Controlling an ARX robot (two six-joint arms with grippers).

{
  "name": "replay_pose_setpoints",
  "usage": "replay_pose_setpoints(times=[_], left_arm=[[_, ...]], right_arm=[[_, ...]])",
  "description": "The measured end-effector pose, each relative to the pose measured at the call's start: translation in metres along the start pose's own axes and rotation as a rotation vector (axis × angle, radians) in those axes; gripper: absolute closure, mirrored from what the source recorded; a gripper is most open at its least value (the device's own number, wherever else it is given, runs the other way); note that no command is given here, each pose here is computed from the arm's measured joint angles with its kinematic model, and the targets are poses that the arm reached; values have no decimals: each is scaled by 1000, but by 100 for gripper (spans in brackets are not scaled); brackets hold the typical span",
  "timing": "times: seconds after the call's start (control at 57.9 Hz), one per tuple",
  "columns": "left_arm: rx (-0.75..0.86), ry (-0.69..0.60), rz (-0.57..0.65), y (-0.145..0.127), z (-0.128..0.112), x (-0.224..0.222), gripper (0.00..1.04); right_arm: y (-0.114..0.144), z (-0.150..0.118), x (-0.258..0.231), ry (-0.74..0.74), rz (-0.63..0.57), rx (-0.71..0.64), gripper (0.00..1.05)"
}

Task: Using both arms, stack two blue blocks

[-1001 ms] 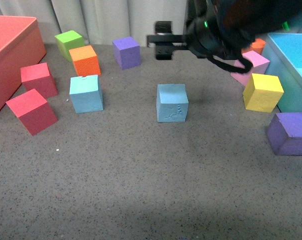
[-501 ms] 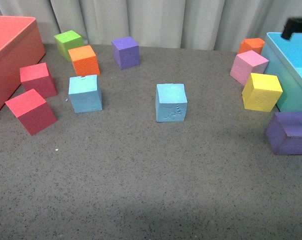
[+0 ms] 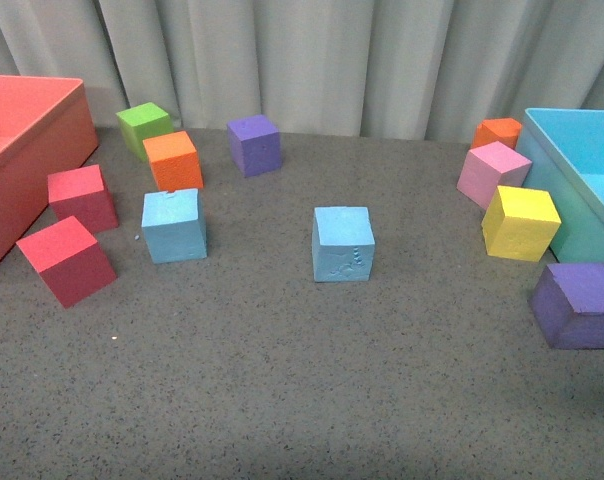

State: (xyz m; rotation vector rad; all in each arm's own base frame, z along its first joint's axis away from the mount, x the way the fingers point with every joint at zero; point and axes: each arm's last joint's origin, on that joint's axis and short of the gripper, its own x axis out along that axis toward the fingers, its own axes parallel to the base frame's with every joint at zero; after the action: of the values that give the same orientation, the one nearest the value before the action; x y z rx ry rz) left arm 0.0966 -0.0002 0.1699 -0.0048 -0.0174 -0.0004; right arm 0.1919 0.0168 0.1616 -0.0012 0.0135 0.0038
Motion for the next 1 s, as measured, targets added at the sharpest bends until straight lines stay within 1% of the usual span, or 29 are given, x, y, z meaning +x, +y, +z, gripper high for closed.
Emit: replay_pose_setpoints(times=[0.138,0.207,0.311,1.001], left_arm=[[0,0,0,0,0,0,7],[0,0,0,0,0,0,7],[0,0,0,0,0,0,7],[0,0,0,0,0,0,7]], right_arm=[[-4,-1,-14,7,-3,0,104],[-11,-1,-20,6,18,1,104],[-16,0,-28,3,-8,2,104],[-16,4,-66,-14,-3,2,104]])
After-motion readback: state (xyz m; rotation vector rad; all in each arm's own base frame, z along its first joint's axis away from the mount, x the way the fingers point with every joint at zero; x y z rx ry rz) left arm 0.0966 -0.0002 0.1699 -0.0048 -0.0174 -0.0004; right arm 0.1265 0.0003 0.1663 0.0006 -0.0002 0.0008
